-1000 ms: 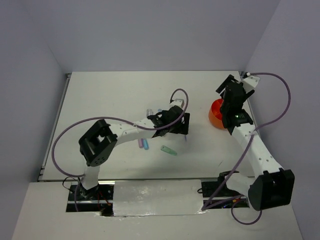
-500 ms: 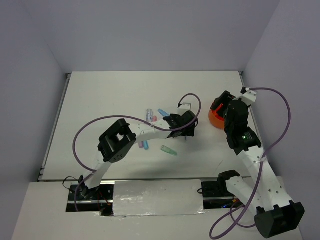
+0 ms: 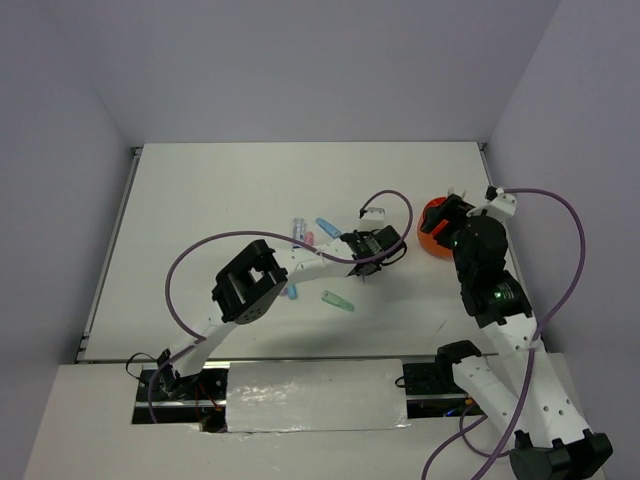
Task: Sort the stationery into containers
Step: Pick up the pen from the center of the board.
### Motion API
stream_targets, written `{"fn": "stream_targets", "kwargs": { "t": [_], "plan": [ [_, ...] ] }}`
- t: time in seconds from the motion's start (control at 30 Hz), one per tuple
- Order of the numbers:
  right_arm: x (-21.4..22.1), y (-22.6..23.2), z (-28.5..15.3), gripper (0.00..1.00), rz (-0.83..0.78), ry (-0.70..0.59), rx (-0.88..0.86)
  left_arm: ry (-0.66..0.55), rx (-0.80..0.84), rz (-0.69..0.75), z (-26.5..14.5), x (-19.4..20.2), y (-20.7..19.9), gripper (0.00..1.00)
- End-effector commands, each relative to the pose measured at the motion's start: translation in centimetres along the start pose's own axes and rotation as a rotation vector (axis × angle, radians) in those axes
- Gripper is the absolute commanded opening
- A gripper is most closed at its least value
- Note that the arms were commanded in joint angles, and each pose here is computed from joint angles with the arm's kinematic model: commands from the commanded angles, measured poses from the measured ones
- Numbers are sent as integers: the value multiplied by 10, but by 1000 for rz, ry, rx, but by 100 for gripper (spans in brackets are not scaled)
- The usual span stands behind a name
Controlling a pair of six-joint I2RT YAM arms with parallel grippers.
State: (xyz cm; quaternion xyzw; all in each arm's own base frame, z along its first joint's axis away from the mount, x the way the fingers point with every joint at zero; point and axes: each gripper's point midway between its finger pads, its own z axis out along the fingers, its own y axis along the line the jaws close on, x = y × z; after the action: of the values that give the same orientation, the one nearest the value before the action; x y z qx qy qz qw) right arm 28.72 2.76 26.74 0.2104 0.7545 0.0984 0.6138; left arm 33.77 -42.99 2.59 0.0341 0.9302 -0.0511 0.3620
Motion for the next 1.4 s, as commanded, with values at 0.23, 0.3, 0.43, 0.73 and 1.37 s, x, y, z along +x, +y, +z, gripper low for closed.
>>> {"fn": "stream_targets", "kwargs": {
  "t": [0.23,0.3,0.43,0.73,1.37],
  "plan": [
    [27,41,-3,82,28,128,-228,84,188,-29,-8,36,16,0],
    [44,41,5,82,40,181,-225,-11,280,-47,-30,4,3,0],
    [63,57,11,92,101,238,-304,-151,449,-54,-63,-17,0,0],
    [111,61,28,94,172,354,-297,-350,762,-101,-132,-46,-11,0],
    [120,101,27,0,198,397,-429,-482,846,-169,-170,-63,8,99]
  ]
}}
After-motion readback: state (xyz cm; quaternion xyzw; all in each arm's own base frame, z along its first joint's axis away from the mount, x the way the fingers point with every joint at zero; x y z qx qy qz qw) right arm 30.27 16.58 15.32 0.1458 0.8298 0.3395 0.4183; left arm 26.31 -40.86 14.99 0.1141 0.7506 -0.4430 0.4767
